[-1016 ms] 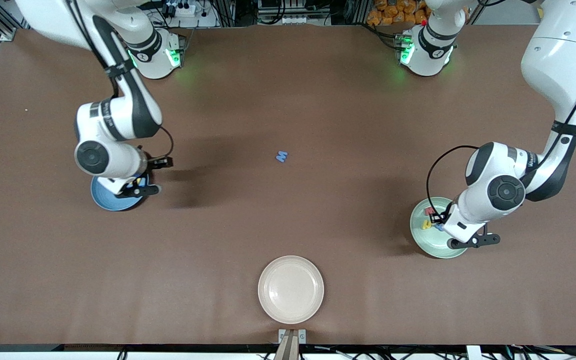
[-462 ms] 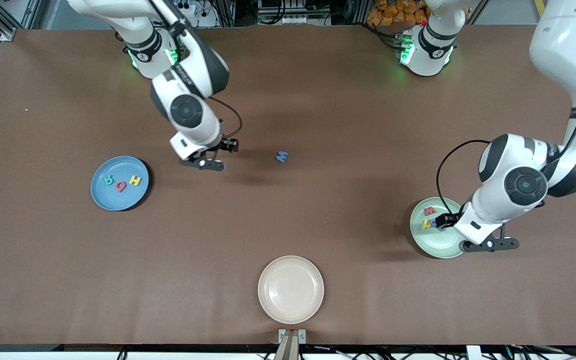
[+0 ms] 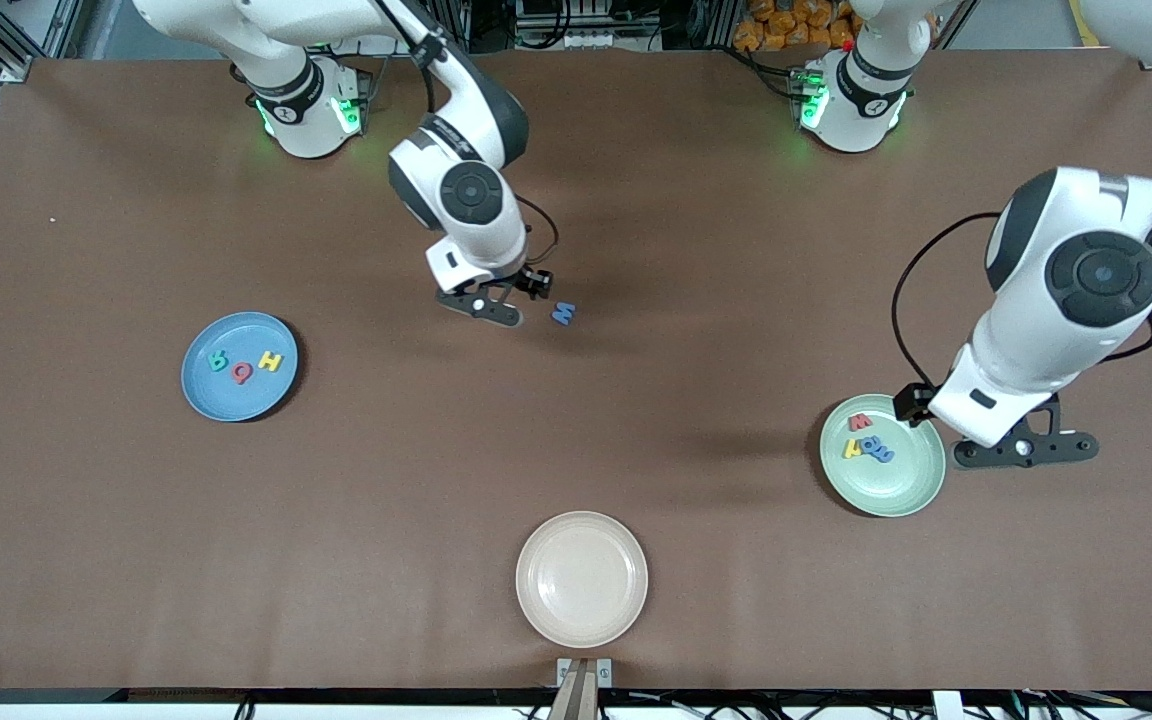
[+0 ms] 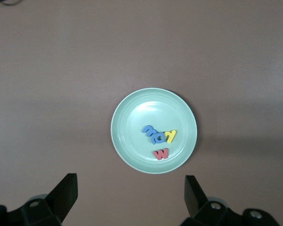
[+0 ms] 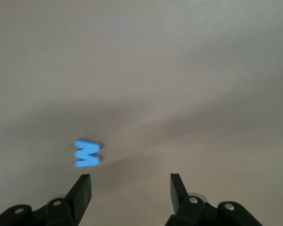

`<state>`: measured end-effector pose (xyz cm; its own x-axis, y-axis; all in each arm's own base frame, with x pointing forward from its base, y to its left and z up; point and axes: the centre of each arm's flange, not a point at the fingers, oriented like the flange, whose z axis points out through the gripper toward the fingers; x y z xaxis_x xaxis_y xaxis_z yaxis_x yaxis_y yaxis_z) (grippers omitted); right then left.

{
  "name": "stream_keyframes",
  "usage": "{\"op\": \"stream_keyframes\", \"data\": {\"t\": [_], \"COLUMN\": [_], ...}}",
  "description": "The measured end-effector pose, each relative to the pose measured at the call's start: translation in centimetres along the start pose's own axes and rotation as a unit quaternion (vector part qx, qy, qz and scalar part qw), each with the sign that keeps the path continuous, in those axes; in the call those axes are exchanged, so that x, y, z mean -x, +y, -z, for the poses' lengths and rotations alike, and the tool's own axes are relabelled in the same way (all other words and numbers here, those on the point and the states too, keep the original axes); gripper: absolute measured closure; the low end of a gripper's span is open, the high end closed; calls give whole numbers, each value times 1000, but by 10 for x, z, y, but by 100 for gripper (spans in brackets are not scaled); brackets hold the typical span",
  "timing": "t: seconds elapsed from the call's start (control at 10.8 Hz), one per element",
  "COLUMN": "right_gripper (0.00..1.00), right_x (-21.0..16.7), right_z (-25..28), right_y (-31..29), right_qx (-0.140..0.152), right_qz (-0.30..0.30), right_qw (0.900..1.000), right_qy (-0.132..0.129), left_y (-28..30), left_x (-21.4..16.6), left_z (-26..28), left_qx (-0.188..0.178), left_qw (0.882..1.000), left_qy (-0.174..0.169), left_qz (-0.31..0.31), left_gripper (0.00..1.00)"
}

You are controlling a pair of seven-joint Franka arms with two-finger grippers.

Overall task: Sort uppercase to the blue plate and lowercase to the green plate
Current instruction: 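Move the right gripper to the blue M while the left gripper withdraws, then lower the right gripper and grasp the blue M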

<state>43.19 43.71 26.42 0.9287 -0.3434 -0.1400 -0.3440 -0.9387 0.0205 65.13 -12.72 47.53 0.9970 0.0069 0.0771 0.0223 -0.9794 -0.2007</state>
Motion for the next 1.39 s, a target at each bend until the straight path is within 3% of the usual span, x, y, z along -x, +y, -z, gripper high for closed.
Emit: {"op": "stream_keyframes", "data": {"t": [0.55,0.92,1.39], "right_gripper": [24,30,33], "right_x": [19,20,17], "right_z": [-48,-61,-79], "right_y": [-34,-41,-41], "right_qx": [-37,-31,-28], "right_qz": [-16,-6,-23], "right_qw": [999,999,998], "right_qy": [8,23,54], "left_y": [-25,-58,-66], "left_x": [21,31,43], "left_z": [84,110,113], "left_qx": [44,55,87], "left_qw": [999,998,996], "left_qy": [25,29,6], "left_qz": [-5,-17,-23], "left_gripper": [0,0,0]}}
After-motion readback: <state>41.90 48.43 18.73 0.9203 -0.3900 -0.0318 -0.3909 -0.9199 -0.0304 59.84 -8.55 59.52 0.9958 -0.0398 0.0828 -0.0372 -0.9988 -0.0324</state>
